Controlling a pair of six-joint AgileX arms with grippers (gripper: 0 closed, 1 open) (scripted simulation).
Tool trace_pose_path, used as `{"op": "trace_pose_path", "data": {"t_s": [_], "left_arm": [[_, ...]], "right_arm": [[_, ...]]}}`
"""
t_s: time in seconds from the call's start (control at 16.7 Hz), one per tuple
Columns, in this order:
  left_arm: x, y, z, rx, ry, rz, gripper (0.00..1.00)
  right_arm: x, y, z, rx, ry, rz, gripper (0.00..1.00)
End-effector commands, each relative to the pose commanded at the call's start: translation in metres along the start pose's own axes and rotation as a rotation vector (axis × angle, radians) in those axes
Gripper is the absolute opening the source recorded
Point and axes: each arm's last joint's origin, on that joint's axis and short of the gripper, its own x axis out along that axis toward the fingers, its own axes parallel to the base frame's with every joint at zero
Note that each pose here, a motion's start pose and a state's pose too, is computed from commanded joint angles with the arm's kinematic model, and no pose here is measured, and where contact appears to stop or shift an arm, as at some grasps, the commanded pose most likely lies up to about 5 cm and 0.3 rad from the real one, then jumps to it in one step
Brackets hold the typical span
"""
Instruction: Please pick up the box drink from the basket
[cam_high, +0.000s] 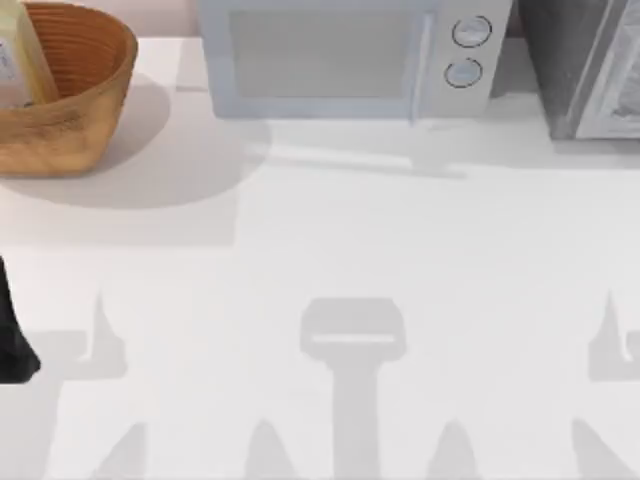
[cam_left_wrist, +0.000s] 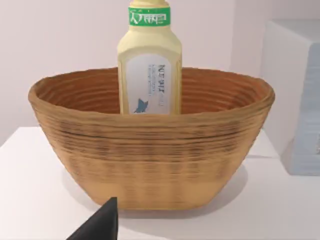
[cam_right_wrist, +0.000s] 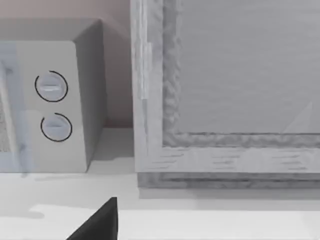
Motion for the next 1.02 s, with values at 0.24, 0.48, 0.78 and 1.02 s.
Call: {"op": "trace_pose_path", "data": {"t_s": [0.24, 0.48, 0.78, 1.02], "left_arm": [[0.001, 0.0, 0.001, 0.003, 0.009, -0.004, 1.0], [0.012, 0.0, 0.018, 0.007, 0.028, -0.014, 1.0], [0.052, 0.004, 0.056, -0.001, 0.014, -0.016, 1.0], [0.111, 0.012, 0.076, -0.007, -0.013, -0.013, 1.0]], "right_arm": [[0.0, 0.0, 0.0, 0.0, 0.0, 0.0, 1.0], [0.0, 0.0, 0.0, 0.0, 0.0, 0.0, 1.0], [0.0, 0.0, 0.0, 0.0, 0.0, 0.0, 1.0], [0.0, 0.0, 0.0, 0.0, 0.0, 0.0, 1.0]]}}
